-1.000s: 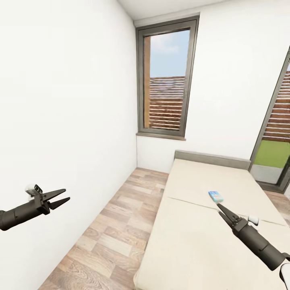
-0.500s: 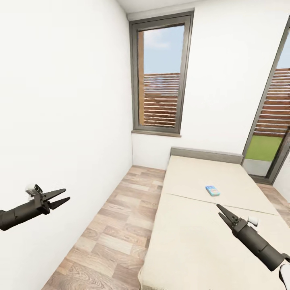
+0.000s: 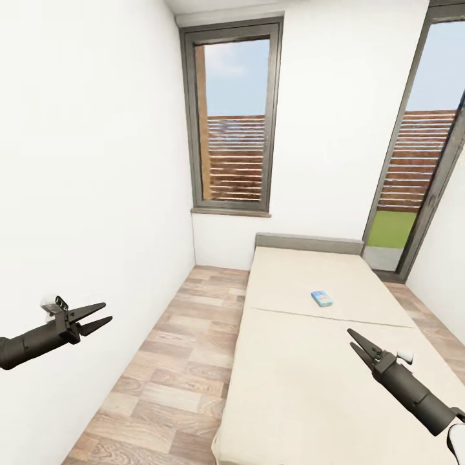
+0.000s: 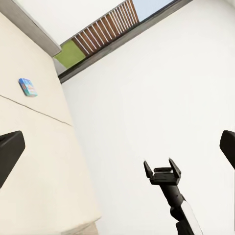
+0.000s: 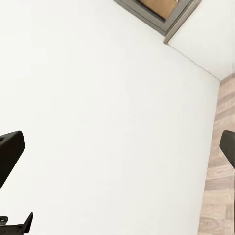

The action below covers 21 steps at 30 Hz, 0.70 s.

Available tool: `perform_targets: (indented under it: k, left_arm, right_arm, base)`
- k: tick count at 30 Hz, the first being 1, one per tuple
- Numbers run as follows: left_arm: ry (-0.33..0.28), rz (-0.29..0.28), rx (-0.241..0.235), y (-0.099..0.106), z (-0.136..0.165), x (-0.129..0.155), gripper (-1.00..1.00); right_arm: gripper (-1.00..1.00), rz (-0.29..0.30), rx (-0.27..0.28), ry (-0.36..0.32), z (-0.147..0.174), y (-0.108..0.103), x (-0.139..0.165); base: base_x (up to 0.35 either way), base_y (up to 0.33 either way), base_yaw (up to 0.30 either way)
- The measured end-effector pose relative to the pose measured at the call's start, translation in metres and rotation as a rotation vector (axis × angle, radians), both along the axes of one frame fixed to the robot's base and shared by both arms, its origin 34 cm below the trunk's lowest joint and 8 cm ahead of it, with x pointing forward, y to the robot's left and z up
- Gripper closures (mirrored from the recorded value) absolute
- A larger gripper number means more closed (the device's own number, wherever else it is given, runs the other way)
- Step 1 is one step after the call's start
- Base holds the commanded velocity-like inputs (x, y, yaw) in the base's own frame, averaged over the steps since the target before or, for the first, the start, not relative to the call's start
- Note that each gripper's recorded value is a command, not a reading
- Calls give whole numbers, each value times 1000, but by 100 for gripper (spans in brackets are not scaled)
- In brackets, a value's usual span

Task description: Put all the toys in the child's room - the three board games (two on the bed and one on the table), the two jigsaw puzzles on the table, and the tennis ball on the table - inside the toy box on the table in the child's room.

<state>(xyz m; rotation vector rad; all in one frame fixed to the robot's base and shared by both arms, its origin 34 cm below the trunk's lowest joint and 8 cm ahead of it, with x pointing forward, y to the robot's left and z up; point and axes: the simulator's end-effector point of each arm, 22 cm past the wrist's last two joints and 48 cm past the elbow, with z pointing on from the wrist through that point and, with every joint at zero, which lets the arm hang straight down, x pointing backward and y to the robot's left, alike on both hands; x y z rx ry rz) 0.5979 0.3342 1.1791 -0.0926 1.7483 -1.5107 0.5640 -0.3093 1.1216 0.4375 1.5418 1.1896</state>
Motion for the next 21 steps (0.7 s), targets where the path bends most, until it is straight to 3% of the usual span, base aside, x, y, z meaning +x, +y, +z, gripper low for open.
perform_targets:
  k: [21]
  left_arm:
    - [0,0,1,0,0,0,-100]
  right_arm:
    - [-100,-1,1,0,0,0,1]
  base:
    - [1,17,-255]
